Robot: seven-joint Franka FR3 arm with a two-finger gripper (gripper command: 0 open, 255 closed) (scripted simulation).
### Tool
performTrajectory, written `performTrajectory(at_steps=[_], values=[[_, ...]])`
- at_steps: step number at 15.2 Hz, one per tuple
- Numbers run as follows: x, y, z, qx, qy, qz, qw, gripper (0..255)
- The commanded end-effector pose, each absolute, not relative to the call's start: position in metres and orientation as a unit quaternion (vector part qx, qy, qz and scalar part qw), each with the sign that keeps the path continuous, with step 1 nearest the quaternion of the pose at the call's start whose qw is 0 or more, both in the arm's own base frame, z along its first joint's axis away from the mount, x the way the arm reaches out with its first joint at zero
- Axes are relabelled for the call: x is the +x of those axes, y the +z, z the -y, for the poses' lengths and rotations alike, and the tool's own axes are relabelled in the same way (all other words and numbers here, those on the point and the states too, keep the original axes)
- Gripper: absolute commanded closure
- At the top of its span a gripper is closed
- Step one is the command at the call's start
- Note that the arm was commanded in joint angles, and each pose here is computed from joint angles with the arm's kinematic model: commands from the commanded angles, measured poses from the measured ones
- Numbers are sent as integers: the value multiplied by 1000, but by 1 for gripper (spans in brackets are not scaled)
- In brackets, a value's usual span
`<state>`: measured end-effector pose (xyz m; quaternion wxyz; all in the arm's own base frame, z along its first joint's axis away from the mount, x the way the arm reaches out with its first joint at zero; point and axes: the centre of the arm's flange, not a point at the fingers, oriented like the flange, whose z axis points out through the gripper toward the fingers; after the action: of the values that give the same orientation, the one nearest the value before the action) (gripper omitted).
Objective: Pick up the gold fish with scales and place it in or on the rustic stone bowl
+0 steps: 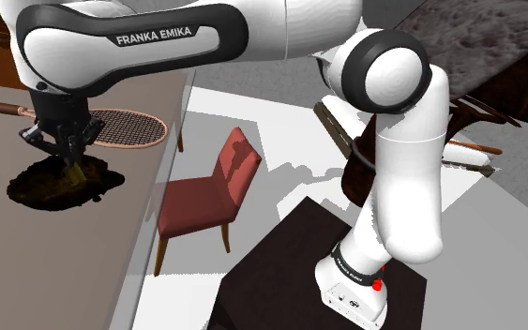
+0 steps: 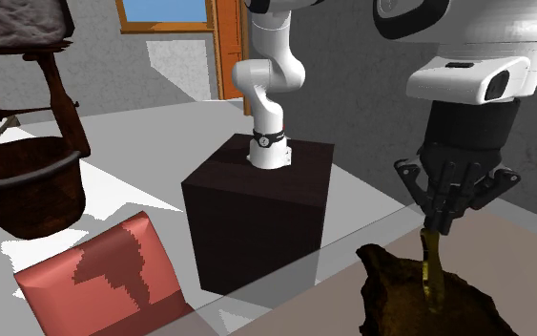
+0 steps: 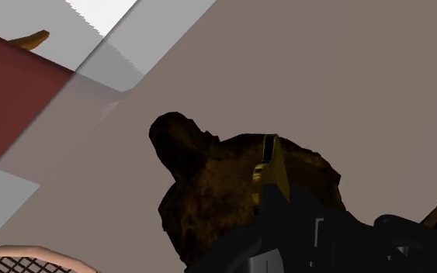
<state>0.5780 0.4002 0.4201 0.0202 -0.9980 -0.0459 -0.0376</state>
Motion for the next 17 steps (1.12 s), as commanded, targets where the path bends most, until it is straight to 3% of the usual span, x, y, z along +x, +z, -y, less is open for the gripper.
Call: performTrajectory(at_steps=[1, 11, 12, 17], values=[[578, 410, -400, -998, -38, 46, 20, 255], [578, 396, -400, -998, -38, 46, 20, 255], [578, 396, -400, -998, -38, 46, 20, 0], [578, 396, -400, -998, -38, 46, 20, 0]])
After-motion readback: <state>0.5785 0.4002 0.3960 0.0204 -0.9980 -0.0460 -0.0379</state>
